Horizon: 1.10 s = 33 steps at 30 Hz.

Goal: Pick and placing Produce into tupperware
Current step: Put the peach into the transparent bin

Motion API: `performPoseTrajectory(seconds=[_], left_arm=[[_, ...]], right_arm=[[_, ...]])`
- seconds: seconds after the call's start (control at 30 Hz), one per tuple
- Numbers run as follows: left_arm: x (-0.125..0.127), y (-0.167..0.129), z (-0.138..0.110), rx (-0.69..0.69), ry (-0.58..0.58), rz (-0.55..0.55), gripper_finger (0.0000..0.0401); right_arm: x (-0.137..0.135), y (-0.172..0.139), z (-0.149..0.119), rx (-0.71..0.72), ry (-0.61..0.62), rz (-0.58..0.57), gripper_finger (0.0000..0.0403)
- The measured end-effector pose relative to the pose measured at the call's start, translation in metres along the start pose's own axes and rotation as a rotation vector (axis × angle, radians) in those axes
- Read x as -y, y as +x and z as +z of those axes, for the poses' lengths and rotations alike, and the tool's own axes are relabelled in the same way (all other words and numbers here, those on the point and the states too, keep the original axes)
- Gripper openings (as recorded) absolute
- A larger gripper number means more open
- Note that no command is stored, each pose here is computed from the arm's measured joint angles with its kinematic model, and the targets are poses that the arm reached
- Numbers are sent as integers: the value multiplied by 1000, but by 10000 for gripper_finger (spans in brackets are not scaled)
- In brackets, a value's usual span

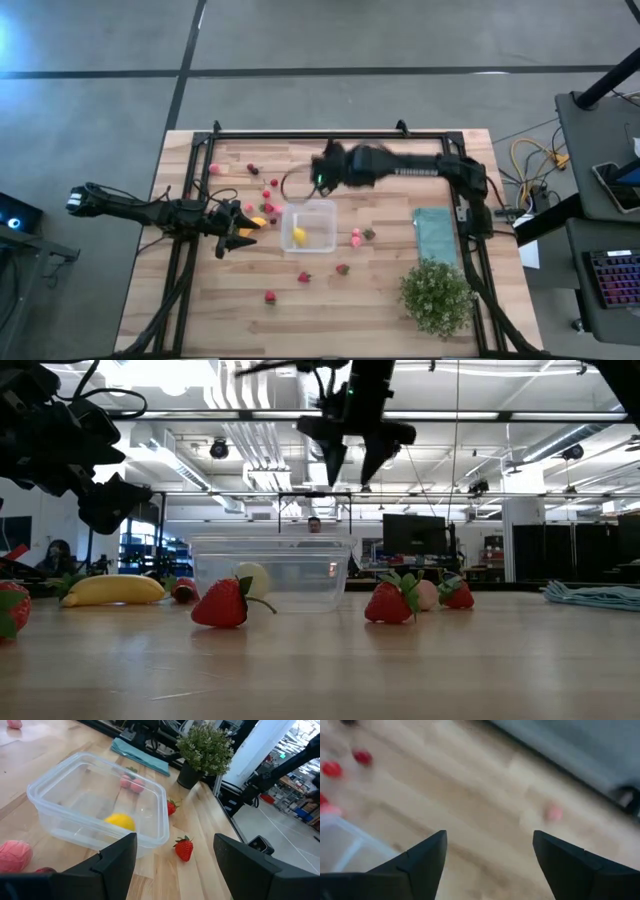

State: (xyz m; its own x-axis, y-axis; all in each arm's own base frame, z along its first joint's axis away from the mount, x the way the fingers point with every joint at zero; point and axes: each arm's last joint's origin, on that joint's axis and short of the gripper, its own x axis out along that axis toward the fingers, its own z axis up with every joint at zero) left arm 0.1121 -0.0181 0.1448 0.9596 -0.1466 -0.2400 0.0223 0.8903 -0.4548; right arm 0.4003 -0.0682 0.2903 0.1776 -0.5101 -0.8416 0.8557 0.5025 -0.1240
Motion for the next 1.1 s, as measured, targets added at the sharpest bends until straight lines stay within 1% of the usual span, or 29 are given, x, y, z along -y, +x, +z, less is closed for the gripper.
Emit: performPoseTrajectory(seconds=[0.07, 0.1, 0.13, 0.2, 0.3, 0.43, 0.57, 0.67, 0.77, 0.83, 0.93, 1.1], left_arm=[[0, 0, 0, 0, 0, 0, 249], [0, 0, 0, 0, 0, 0, 249], [0, 0, 0, 0, 0, 0, 249], [0, 0, 0, 0, 0, 0, 249], [0, 0, 0, 0, 1, 0, 249], [-1, 0, -3, -30, 81, 0, 249], [-1, 0, -3, -31, 79, 1, 249], [-2, 0, -2, -18, 79, 33, 249], [-2, 0, -2, -16, 79, 37, 249], [-2, 0, -2, -16, 79, 37, 249], [-2, 0, -2, -17, 79, 37, 249], [-2, 0, -2, -16, 79, 37, 249]], right_arm=[[21, 21, 13, -166, 51, 61, 282], [32, 34, 19, -232, 80, 88, 281], [42, 45, 22, -280, 105, 91, 281], [65, 66, 27, -326, 152, 39, 280], [90, 84, 32, -372, 218, 4, 281], [108, 96, 42, -357, 269, 21, 281], [116, 107, 53, -271, 306, 47, 277], [130, 120, 58, -235, 346, 42, 272], [147, 133, 54, -269, 376, 4, 267], [155, 141, 48, -315, 390, 4, 264], [158, 150, 36, -374, 386, 14, 262], [157, 162, 25, -376, 370, 21, 260]])
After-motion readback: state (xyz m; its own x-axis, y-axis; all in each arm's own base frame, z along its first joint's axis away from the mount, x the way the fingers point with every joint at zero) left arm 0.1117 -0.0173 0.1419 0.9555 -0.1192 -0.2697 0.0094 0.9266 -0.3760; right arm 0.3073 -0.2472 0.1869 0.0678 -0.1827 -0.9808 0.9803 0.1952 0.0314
